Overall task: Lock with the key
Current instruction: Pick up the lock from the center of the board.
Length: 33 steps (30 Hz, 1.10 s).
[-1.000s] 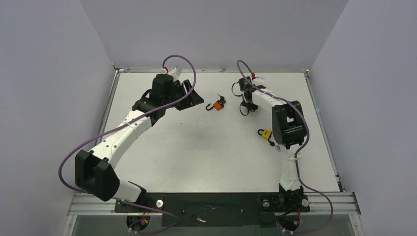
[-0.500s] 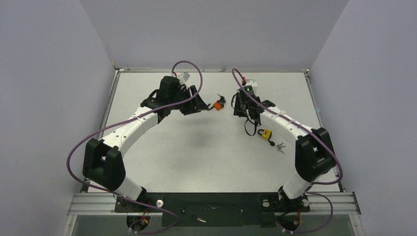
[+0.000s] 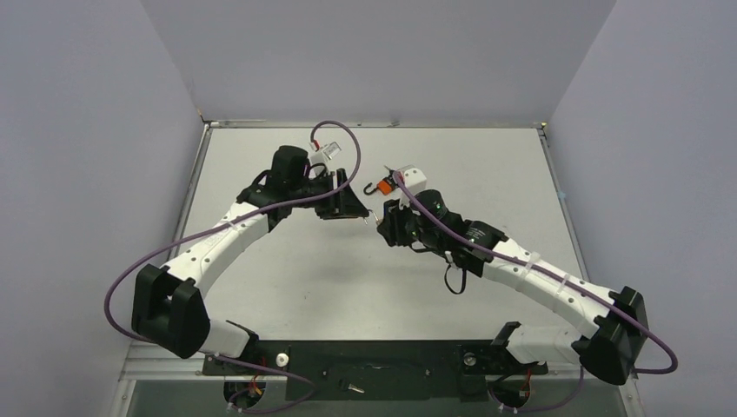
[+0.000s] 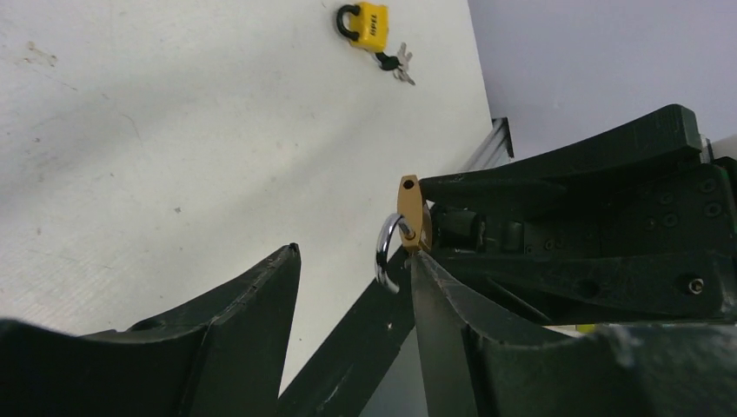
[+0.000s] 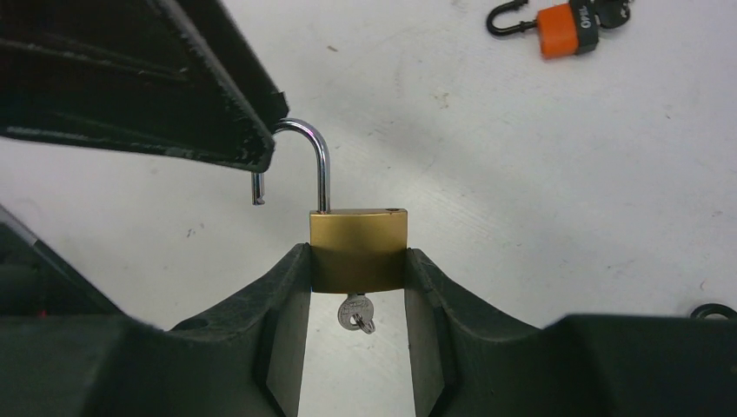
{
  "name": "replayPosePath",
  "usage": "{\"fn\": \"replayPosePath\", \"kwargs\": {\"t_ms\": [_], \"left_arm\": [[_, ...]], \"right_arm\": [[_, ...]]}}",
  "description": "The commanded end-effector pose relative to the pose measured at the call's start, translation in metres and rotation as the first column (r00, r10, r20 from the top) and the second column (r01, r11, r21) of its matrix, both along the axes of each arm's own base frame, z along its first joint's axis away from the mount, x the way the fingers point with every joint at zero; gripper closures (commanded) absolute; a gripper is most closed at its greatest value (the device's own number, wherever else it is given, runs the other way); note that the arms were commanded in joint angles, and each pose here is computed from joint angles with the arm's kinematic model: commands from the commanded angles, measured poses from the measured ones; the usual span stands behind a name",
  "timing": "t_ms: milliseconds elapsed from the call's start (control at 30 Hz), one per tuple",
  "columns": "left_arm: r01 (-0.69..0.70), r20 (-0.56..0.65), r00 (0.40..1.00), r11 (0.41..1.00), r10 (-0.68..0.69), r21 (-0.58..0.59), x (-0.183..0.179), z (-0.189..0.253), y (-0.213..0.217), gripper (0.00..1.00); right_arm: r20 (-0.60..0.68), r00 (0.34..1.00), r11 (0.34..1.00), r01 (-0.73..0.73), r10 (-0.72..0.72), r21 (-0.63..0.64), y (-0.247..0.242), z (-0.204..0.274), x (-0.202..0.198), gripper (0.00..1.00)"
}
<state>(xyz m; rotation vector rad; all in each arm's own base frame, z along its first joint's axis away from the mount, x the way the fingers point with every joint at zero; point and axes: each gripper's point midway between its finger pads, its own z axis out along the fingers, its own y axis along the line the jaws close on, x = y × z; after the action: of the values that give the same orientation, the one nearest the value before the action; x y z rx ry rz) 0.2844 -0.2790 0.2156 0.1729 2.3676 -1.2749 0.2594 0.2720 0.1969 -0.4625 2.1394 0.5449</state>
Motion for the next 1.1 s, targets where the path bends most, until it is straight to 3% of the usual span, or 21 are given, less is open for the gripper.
{"fn": "replayPosePath", "kwargs": {"t_ms": [0,200,367,1067], "left_arm": [[0.131,0.098,0.987,0.989,-0.124,-0.067,-0.030,0.038,0.003,0.53],[0.200,0.098,0.977,0.970,-0.187,-0.140,-0.054,0.055,0.003,0.60],[0.249,0.077,0.968,0.951,-0.239,-0.183,-0.072,0.056,0.004,0.60],[0.314,0.032,0.948,0.918,-0.316,-0.242,-0.104,0.052,0.005,0.67]], "right_arm": [[0.084,0.989,0.992,-0.121,0.118,0.025,0.008,0.035,-0.029,1.00],[0.099,0.975,0.980,-0.200,0.201,-0.021,0.009,0.044,-0.050,1.00],[0.122,0.964,0.972,-0.234,0.236,-0.032,0.009,0.059,-0.059,1.00],[0.129,0.940,0.948,-0.309,0.317,-0.075,0.015,0.071,-0.076,1.00]]}}
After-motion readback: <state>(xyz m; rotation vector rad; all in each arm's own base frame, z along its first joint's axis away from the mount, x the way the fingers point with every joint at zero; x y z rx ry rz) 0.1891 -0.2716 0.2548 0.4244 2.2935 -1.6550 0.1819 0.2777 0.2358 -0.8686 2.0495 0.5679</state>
